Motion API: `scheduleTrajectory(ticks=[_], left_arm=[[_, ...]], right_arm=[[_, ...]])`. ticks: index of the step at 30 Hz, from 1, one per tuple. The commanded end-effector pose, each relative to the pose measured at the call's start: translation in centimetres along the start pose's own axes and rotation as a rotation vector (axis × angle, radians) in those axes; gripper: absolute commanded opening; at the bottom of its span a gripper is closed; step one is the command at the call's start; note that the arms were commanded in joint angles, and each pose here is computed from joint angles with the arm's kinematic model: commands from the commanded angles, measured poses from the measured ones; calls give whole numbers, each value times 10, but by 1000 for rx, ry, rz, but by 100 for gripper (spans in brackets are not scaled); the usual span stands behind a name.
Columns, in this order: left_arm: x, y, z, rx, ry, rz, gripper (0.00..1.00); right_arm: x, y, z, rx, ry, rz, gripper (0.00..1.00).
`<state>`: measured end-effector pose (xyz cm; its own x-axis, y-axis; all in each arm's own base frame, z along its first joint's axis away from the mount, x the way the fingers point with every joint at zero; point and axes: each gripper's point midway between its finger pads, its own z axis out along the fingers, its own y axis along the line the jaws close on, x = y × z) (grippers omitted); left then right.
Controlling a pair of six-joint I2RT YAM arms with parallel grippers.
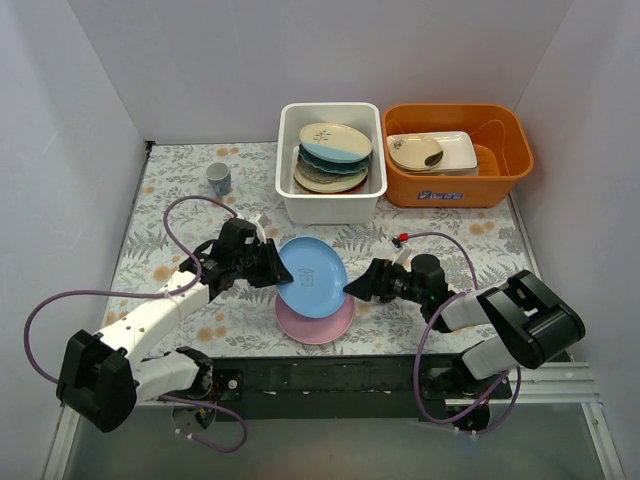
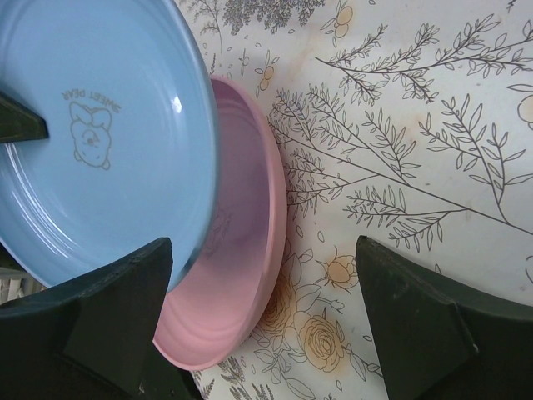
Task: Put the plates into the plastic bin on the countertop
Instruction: Pick up the plate at the center of the board.
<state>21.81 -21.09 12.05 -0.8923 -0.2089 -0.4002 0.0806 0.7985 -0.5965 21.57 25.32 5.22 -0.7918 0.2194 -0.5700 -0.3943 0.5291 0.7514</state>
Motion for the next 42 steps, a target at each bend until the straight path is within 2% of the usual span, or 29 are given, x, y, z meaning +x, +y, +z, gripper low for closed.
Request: scheduleTrajectory(ticks=[1,17,24,35,39,42], left_arm=[[-29,-28,-17,62,-93,65,0],[-86,-90,-31,184,-178,161,0],[-105,-83,-39,73,-224,199,0],[-129,-109,-67,110,-302,250,0],[-137,-104,-74,53,-325,272,0],[-142,-86,-73,-50,-338,274,0]], right_arm=[[-1,-6,2,32,-5,-9,98],[0,-9,4,44,10,8,98],[0,-13,3,58,9,11,98],[-1,-13,4,49,11,11,98],[-4,-18,-2,68,-13,13,98],[-8,-22,-9,85,-42,13,98]])
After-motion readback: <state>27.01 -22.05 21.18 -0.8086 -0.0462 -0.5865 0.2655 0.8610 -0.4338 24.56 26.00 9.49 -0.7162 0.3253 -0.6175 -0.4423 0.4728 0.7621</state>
